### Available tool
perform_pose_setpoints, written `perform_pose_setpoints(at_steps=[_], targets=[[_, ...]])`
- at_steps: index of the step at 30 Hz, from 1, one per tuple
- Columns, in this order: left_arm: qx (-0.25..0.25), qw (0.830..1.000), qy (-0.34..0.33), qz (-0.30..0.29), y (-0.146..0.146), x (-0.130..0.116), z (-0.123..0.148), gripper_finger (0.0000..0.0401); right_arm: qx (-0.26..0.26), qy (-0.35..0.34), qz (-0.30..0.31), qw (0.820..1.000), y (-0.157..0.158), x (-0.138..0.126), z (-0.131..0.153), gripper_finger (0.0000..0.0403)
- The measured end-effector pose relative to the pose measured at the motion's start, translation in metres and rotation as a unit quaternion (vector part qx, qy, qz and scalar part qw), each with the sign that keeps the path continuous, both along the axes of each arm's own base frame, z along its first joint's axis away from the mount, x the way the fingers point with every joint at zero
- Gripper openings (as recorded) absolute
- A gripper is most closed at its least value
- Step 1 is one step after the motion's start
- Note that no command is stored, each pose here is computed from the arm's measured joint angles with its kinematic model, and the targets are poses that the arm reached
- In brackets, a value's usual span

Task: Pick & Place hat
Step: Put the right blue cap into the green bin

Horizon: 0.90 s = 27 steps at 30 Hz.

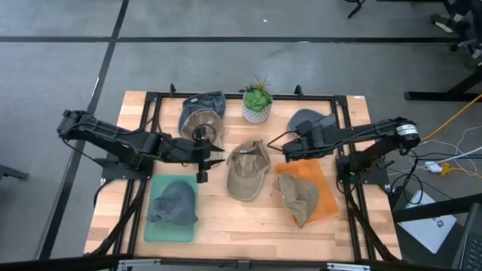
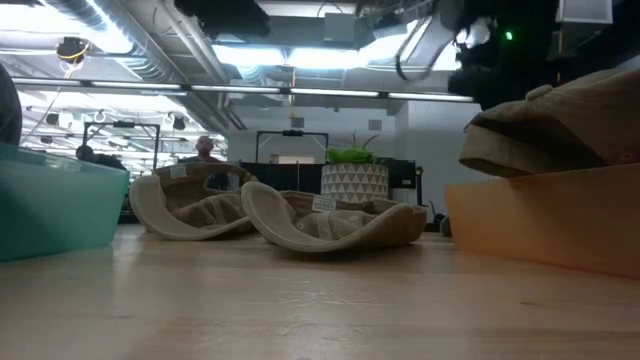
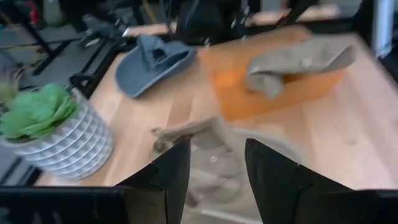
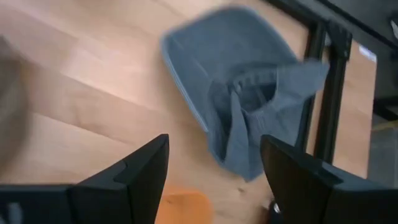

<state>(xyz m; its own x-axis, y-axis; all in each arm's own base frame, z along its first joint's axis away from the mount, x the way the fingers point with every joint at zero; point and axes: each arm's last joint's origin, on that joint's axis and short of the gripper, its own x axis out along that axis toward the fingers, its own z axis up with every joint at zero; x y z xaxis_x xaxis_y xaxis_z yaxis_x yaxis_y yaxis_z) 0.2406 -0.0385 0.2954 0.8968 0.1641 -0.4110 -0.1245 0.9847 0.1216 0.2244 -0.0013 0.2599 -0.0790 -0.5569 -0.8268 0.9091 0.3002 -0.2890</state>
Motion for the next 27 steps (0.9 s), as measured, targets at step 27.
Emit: perform_pose_setpoints(at_steps=[27], targets=[[-0.039,0.998,-0.046,0.017,0.023,-0.026,-0.024,0.0143,0.085,0.020,-0.037,0.995,-0.029,-0.054,-0.078,0.0251]])
